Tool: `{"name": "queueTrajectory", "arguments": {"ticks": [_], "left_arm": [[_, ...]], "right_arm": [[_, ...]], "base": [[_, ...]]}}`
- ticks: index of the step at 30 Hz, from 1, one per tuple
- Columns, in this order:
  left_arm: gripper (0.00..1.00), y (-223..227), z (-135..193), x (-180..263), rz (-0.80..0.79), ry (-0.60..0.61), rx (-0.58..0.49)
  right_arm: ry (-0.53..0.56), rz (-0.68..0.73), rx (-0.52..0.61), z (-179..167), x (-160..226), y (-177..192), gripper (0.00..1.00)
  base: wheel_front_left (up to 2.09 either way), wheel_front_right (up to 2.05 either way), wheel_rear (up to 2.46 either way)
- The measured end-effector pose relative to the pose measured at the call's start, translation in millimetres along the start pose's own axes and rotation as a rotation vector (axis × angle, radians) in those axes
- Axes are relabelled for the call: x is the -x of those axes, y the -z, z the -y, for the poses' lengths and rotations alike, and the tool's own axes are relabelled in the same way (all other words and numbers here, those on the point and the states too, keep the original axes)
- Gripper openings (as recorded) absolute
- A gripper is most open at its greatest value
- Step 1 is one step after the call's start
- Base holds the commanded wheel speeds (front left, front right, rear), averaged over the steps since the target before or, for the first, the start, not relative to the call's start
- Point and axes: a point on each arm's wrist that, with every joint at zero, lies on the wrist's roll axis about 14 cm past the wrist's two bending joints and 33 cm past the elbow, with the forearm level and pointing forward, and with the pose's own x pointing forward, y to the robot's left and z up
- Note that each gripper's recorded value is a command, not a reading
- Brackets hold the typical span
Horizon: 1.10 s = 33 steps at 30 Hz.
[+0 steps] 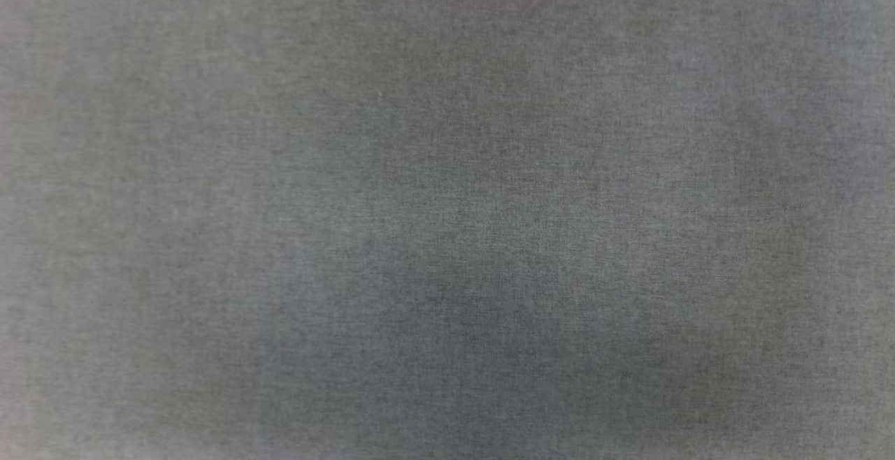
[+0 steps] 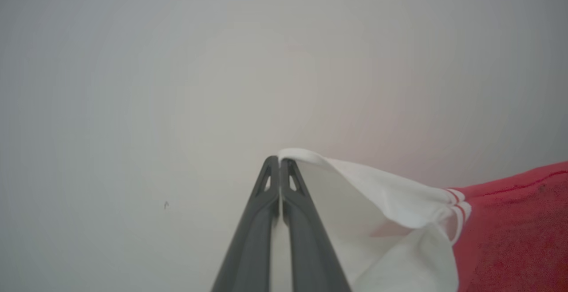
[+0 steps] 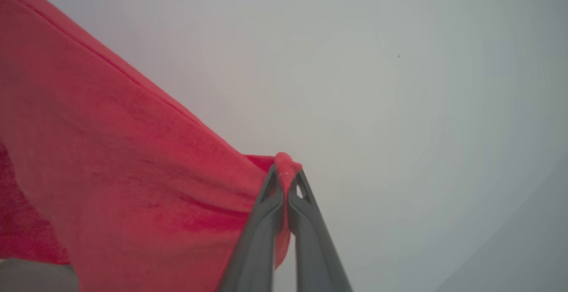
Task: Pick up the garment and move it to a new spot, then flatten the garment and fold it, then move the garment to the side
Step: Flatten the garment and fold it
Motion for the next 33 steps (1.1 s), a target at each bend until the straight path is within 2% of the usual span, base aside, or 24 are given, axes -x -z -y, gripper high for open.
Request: {"name": "queueTrajectory", "arguments": {"ticks": [5, 10, 16, 26, 33], "left_arm": [[0.00, 57, 8, 37, -0.210, 0.013, 0.044], [0.00, 109, 21, 98, -0.456, 0.047, 0.101], [0.00, 141, 41, 183, -0.665, 0.110, 0.171], [0.00, 138, 82, 327, -0.895, 0.116, 0.307], [0.00, 120, 124, 408, -1.035, 0.141, 0.406]], "right_arm": [[-0.058, -0.140, -0.052, -24, 27, 40, 0.00], [-0.115, -0.310, -0.162, -57, 67, 74, 0.00], [-0.200, -0.447, -0.266, -90, 123, 88, 0.00], [-0.297, -0.665, -0.381, -96, 236, 98, 0.00], [-0.300, -0.840, -0.467, -95, 312, 113, 0.00]], "base": [[0.00, 0.00, 0.00], [0.00, 0.00, 0.00], [0.00, 0.00, 0.00], [0.00, 0.00, 0.00], [0.00, 0.00, 0.00]]}}
